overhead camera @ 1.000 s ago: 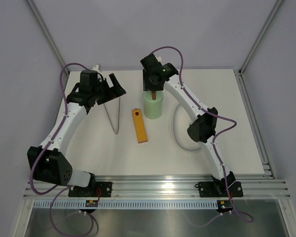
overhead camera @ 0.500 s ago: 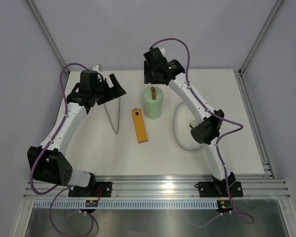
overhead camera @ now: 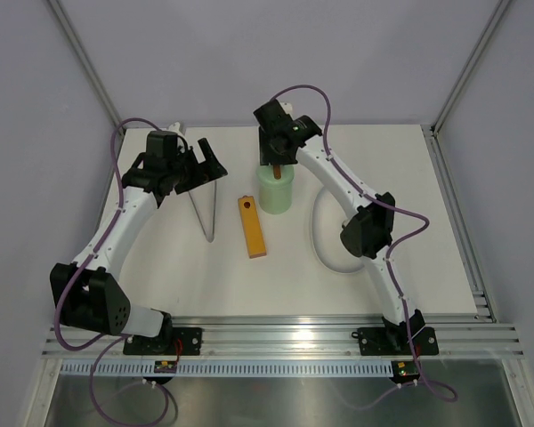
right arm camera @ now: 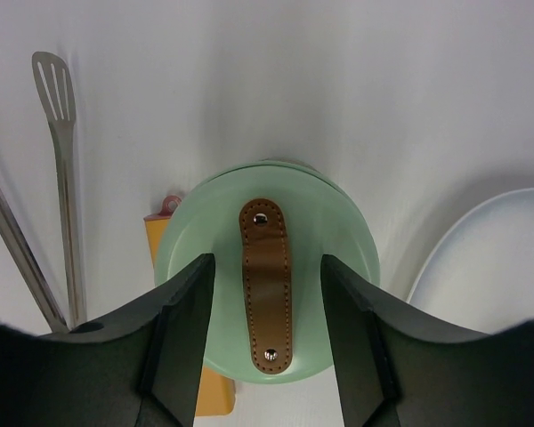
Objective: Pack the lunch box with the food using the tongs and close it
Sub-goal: Close the box lid on the packing box.
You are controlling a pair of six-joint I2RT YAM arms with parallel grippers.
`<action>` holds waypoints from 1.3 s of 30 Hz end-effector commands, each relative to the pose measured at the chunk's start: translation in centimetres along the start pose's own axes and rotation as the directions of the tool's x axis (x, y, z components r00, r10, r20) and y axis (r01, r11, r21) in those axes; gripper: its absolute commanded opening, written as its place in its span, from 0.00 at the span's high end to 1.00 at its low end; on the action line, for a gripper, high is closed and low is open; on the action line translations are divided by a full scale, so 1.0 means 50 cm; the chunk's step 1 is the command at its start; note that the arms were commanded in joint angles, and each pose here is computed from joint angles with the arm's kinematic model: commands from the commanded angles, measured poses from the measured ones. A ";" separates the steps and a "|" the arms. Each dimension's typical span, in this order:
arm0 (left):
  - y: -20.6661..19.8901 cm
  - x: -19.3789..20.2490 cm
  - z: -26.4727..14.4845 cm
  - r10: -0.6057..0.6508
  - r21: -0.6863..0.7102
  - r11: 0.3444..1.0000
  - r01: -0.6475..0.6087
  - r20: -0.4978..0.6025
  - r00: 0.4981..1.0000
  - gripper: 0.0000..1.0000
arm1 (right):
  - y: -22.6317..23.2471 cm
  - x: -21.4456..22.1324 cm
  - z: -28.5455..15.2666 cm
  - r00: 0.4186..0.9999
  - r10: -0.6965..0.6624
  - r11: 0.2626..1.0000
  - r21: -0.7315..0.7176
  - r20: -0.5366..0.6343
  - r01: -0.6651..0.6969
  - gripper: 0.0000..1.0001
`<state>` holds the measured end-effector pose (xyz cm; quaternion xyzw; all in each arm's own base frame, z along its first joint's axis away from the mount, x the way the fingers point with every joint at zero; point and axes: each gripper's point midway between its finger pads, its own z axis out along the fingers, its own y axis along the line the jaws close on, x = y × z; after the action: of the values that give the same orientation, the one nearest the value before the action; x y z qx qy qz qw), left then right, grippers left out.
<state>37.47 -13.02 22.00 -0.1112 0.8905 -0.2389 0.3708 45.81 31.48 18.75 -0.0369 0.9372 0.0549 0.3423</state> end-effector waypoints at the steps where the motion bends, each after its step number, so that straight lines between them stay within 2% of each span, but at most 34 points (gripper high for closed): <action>1: -0.009 -0.023 -0.020 0.027 0.017 0.999 -0.028 0.060 0.998 0.01 | 0.008 -0.099 -0.136 0.986 0.037 0.997 -0.072 0.164 -0.025 0.42; 5: -0.007 -0.021 -0.021 0.025 0.013 1.000 -0.026 0.058 0.998 0.01 | 0.001 -0.157 -0.207 0.960 0.070 0.994 -0.101 0.272 -0.043 0.42; 9: -0.006 -0.023 -0.023 0.024 0.012 1.000 -0.025 0.065 0.998 0.01 | 0.003 -0.164 -0.213 0.956 0.068 0.993 -0.108 0.284 -0.039 0.41; 14: -0.004 -0.020 -0.023 0.019 0.007 1.000 -0.020 0.062 0.998 0.01 | 0.015 -0.092 -0.120 0.987 0.025 0.996 -0.083 0.158 -0.012 0.41; 19: -0.003 -0.018 -0.022 0.019 0.005 1.000 -0.019 0.060 0.998 0.01 | 0.011 0.030 -0.005 0.999 -0.024 0.999 -0.035 -0.032 0.023 0.41; 22: -0.001 -0.014 -0.018 0.018 0.007 1.000 -0.018 0.055 0.998 0.01 | 0.001 0.058 0.008 0.995 -0.039 0.999 -0.008 -0.089 0.038 0.41; 24: -0.001 -0.011 -0.017 0.016 0.011 1.000 -0.016 0.050 0.999 0.01 | 0.008 0.036 -0.014 0.998 -0.029 0.999 -0.026 -0.059 0.027 0.41; 27: 0.000 -0.008 -0.017 0.015 0.010 1.000 -0.016 0.046 0.999 0.01 | 0.014 -0.029 -0.077 0.999 -0.001 0.998 -0.061 0.048 0.004 0.41; 31: -0.002 -0.012 -0.021 0.021 0.010 1.000 -0.022 0.053 0.998 0.01 | 0.013 -0.112 -0.175 0.979 0.031 0.995 -0.097 0.204 -0.012 0.41; 33: -0.003 -0.015 -0.022 0.020 0.011 1.000 -0.021 0.057 0.998 0.01 | 0.010 -0.135 -0.196 0.968 0.041 0.995 -0.100 0.249 -0.016 0.41; 36: -0.003 -0.016 -0.022 0.022 0.010 1.000 -0.022 0.059 0.998 0.01 | 0.009 -0.147 -0.213 0.961 0.041 0.994 -0.105 0.273 -0.012 0.41; 39: -0.003 -0.016 -0.022 0.020 0.010 1.000 -0.021 0.059 0.998 0.01 | 0.013 -0.122 -0.183 0.973 0.025 0.995 -0.098 0.227 -0.002 0.41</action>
<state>36.88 -12.88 21.16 -0.1129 0.8940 -0.2358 0.3638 44.77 31.08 26.40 -0.0397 0.9065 0.0942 0.4097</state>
